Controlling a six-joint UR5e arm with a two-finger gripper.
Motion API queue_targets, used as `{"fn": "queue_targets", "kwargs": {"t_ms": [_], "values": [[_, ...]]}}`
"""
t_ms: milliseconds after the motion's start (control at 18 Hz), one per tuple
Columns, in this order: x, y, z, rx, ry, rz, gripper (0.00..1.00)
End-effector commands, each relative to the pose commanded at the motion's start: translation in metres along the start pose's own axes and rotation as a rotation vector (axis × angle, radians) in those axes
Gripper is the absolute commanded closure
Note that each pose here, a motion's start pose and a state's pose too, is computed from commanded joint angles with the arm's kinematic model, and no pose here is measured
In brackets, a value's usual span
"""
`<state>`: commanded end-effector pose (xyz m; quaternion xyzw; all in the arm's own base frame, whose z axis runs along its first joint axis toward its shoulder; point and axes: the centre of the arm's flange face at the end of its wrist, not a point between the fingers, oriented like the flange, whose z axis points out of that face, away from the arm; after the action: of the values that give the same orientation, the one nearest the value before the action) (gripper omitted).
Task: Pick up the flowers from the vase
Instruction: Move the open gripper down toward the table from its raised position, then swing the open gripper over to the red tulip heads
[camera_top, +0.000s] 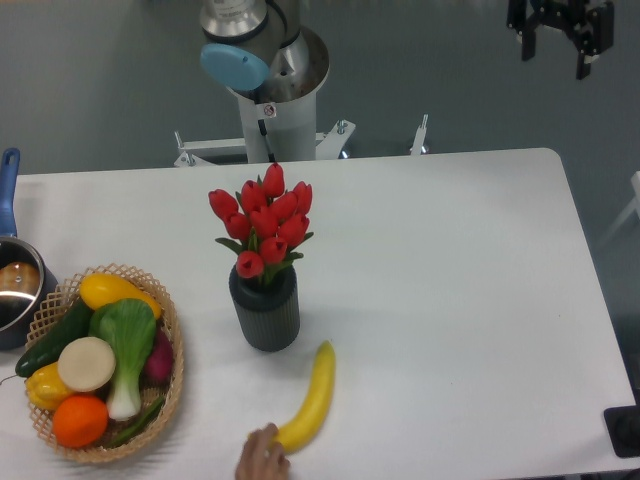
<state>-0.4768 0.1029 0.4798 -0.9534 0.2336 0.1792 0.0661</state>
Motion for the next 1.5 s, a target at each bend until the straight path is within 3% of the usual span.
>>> {"fn": "queue_targets", "kwargs": {"t_ms": [222,444,722,1167,1500], "values": [[0.005,-0.009,0.003,-0.001,-0.006,-0.011,0.00],[0.001,-0.023,0.009,0.032,-0.007,-0.110,0.00],[0.003,-0.042,0.027,0.222,-0.044,-0.270,0.00],[-0.012,-0.077,0.040,0.265,-0.082,-0.461,0.00],[0.002,-0.116,0.074,0.440,-0.051,-0.462,0.00]]}}
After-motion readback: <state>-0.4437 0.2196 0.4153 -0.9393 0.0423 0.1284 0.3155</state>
